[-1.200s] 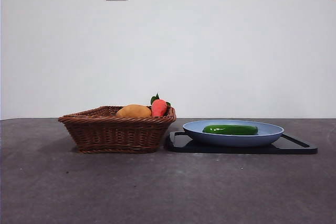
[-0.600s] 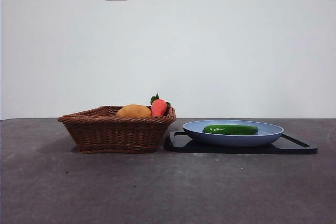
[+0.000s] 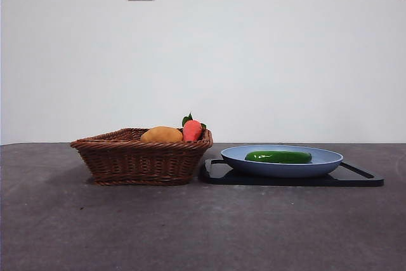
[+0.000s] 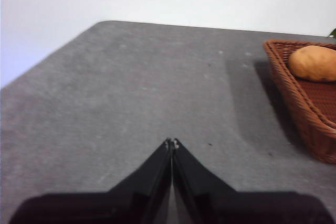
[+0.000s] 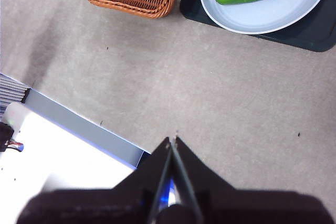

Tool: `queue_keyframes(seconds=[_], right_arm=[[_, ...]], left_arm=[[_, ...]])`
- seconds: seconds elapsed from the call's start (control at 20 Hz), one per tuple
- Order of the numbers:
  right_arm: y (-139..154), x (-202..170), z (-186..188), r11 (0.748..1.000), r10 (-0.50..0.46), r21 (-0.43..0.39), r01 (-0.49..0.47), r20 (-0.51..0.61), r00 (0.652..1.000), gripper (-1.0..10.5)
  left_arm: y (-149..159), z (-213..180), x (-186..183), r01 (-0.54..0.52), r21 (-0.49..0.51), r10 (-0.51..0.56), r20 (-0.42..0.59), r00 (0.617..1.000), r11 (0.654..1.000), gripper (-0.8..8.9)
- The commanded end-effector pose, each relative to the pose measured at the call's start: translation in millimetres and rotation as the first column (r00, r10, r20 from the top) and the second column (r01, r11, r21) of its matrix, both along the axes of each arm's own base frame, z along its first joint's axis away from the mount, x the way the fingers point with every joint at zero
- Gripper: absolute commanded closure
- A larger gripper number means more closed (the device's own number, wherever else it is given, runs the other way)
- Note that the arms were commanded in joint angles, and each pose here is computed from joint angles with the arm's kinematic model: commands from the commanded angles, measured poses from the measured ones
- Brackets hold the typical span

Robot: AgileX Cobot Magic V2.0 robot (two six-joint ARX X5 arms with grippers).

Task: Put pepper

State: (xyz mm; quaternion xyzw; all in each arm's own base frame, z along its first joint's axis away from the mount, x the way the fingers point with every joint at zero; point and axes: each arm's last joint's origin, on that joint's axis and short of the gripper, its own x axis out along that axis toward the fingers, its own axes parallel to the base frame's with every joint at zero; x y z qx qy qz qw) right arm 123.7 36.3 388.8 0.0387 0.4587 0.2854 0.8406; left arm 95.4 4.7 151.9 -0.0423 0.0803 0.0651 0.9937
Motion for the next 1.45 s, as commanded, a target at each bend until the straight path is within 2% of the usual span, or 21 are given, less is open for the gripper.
queue_keyframes(seconds=[0.05,0.9,1.05,1.1,1.15,1.25,1.35,1.45], right_arm=[[0,0,4,1.000,-0.003,0.003,0.003,-0.001,1.000,9.4],[0,0,4,1.000,-0.003,0.003,0.003,-0.001,1.000,9.4],[0,5,8,1.000,0.000,0.006,0.000,0.090,0.996,9.4],[-2,6,13,1.000,-0.017,0.023,0.013,0.169,0.986,9.4],[-5,5,17,0.999,-0.040,0.044,0.029,0.278,0.960,9.4],[-8,-3,21,0.993,-0.094,0.111,0.049,0.453,0.886,9.4],[-12,-12,10,0.985,-0.144,0.157,0.068,0.555,0.819,9.4],[-16,-21,-13,0.980,-0.193,0.163,0.114,0.632,0.751,9.4]], left_arm=[[-1,-3,1,0.034,-0.026,-0.034,0.003,0.999,0.999,8.05],[-1,-1,1,0.049,-0.026,-0.048,0.024,0.999,0.998,8.05],[-1,-1,1,0.049,-0.026,-0.048,0.024,0.999,0.998,8.05],[-1,-1,1,0.049,-0.026,-0.048,0.024,0.999,0.998,8.05],[-1,-1,1,0.049,-0.026,-0.048,0.025,0.999,0.998,8.05],[-1,-1,1,0.049,-0.026,-0.048,0.025,0.999,0.998,8.05],[-1,-1,1,0.049,-0.026,-0.048,0.025,0.999,0.998,8.05],[-1,-1,1,0.049,-0.026,-0.048,0.025,0.999,0.998,8.05]])
